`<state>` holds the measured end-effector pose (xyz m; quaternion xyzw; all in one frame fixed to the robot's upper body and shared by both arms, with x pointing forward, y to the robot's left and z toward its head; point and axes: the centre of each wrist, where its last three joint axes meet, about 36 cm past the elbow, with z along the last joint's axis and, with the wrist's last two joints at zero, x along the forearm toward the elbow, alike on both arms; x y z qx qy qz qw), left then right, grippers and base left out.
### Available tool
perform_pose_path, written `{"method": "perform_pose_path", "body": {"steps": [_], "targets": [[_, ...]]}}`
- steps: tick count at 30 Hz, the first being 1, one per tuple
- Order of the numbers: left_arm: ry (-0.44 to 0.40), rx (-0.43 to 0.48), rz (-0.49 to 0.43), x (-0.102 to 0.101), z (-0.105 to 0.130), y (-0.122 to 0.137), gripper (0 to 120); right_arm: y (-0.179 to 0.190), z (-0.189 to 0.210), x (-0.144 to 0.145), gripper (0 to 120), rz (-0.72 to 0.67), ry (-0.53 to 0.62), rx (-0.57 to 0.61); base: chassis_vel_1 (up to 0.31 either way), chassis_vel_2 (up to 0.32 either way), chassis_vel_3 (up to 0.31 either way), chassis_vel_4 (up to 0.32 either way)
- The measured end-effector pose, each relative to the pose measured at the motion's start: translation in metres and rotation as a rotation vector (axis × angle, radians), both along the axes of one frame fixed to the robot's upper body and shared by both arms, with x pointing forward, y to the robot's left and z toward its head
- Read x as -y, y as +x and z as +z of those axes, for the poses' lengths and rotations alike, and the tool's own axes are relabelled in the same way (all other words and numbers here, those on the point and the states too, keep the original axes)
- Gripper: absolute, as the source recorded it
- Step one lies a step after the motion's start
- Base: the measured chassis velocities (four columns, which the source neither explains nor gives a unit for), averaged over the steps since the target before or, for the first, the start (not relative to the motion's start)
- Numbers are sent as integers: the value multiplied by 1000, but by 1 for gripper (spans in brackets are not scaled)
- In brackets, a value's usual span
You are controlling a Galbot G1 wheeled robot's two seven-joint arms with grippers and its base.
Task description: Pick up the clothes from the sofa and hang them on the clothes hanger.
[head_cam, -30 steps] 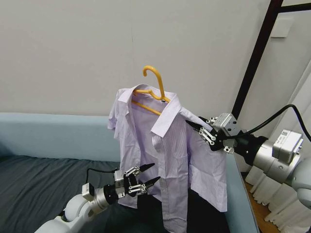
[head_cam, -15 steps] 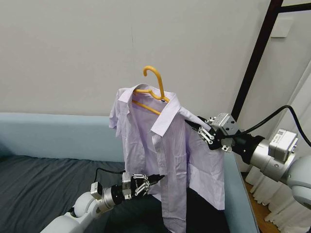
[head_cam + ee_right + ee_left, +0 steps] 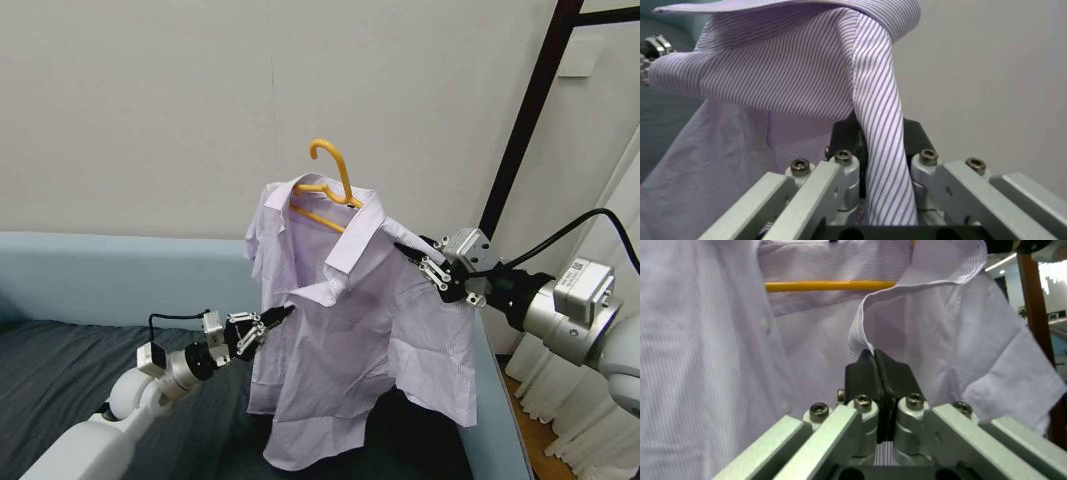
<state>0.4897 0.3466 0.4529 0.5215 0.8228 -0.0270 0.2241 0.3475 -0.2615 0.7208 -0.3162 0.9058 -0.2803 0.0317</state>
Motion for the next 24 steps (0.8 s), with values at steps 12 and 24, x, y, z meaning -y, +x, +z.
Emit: {"method": "perform_pose_path", "body": {"steps": [12, 24], "targets": [[57, -38, 28, 7, -40, -19, 0, -23, 25, -11, 8, 94, 174, -225, 0, 0, 0, 0], [71, -44, -30, 24, -48, -37, 0, -25, 21, -13, 8, 128, 262, -229, 0, 0, 0, 0]]}}
